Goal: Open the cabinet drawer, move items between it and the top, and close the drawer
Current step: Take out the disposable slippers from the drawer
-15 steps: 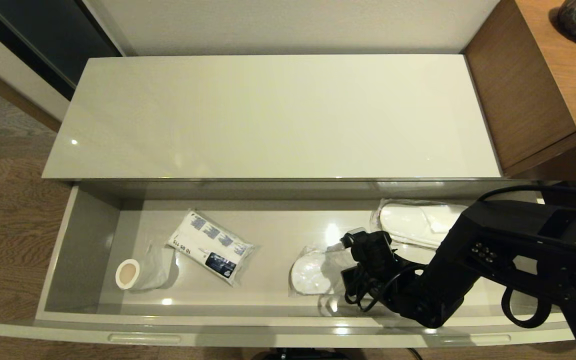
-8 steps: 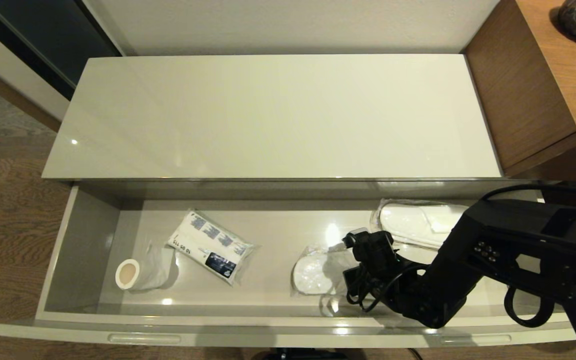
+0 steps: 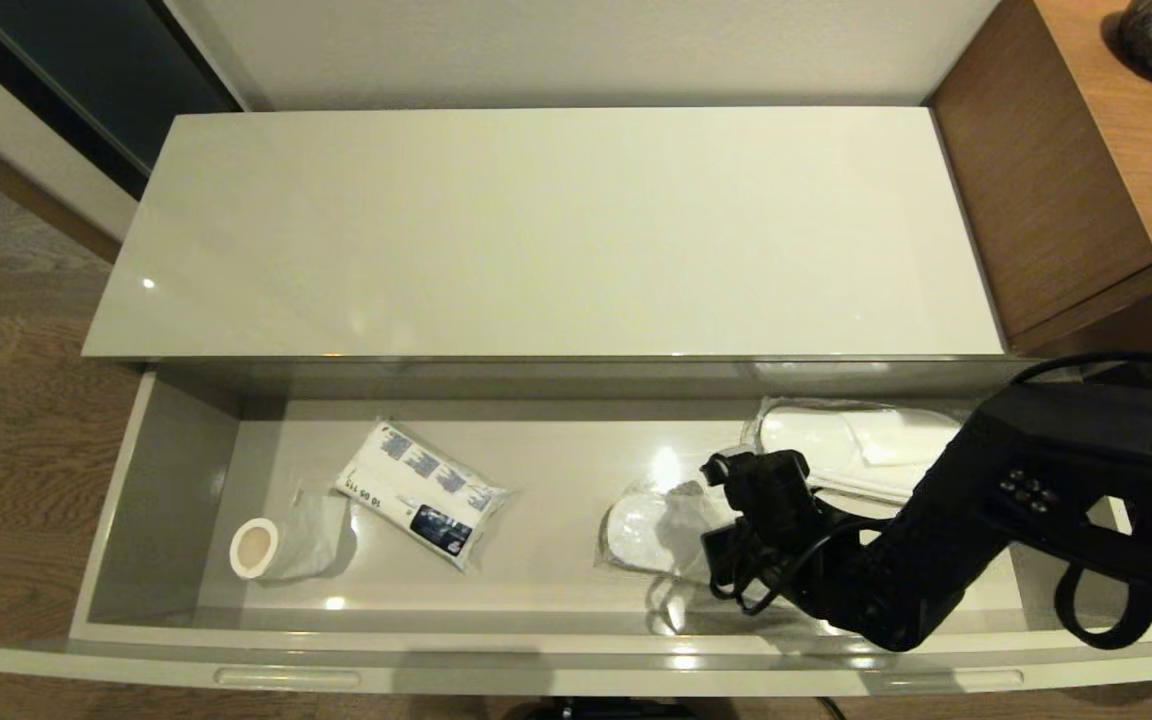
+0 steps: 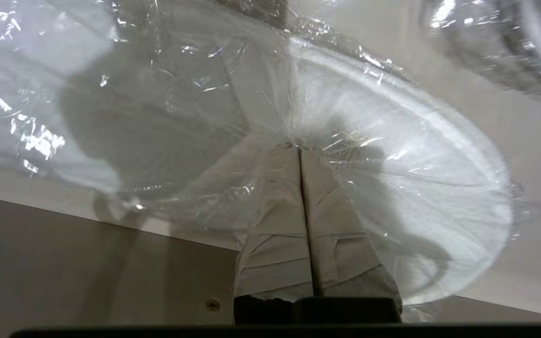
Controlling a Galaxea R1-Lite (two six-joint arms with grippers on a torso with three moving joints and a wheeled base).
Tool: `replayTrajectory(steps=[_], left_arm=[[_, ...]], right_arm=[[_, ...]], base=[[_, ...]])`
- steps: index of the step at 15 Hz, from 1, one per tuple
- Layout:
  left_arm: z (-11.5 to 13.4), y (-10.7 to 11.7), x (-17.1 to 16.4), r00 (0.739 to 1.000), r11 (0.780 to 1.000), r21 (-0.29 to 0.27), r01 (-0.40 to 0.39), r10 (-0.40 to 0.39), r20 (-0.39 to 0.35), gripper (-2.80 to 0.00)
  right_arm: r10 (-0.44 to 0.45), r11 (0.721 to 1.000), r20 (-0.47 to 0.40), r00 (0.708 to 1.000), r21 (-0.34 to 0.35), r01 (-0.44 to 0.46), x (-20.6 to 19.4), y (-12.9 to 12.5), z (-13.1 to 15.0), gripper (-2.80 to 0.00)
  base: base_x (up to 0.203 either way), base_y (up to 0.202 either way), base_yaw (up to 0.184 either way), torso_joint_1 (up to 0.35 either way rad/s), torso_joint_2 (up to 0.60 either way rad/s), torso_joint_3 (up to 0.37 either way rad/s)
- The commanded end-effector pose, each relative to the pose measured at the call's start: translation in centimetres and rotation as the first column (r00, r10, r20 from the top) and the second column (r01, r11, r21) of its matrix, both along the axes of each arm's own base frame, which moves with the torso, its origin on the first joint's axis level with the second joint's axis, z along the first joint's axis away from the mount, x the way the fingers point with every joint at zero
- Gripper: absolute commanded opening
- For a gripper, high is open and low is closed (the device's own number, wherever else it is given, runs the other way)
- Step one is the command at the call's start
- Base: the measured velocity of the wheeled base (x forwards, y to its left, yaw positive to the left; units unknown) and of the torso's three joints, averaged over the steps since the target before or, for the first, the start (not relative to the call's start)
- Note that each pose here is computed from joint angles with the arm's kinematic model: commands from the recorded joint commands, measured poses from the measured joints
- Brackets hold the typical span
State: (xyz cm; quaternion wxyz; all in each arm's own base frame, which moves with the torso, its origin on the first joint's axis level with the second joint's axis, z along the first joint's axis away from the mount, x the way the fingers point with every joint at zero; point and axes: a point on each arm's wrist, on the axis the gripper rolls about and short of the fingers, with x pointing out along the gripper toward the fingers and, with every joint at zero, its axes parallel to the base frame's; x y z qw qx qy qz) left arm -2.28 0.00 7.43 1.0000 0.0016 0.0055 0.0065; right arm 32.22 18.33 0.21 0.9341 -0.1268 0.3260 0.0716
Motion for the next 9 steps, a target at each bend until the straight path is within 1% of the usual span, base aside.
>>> replayTrajectory(steps=[1, 6, 7, 9], left_arm=[[0.0, 0.0, 0.0, 1.0, 1.0, 0.0, -0.001, 0.001, -0.002, -2.8], [0.0, 0.0, 0.0, 1.0, 1.0, 0.0, -0.001, 0.001, -0.001, -2.8], [0.0, 0.0, 0.0, 1.0, 1.0, 0.0, -0.001, 0.001, -0.002, -2.8], [0.0, 0.0, 0.0, 1.0, 1.0, 0.0, -0.001, 0.001, -0.001, -2.8]], right_arm=[[0.001, 1.0, 0.055, 0.999, 0.026, -0.003, -0.7, -0.2, 2.5, -2.8], [-0.007, 0.999, 0.1, 0.995, 0.036, 0.003, -2.8, -1.3, 6.1, -2.8], [-0.006, 1.0, 0.096, 0.995, 0.031, 0.003, -3.1, -1.3, 6.4, -2.8], [-0.001, 0.999, 0.101, 0.995, 0.033, -0.002, -4.0, -1.6, 8.1, -2.8]], base=[[0.0, 0.0, 0.0, 0.0, 0.0, 0.0], [0.0, 0.0, 0.0, 0.0, 0.0, 0.0], [0.0, 0.0, 0.0, 0.0, 0.0, 0.0], [0.0, 0.0, 0.0, 0.0, 0.0, 0.0]])
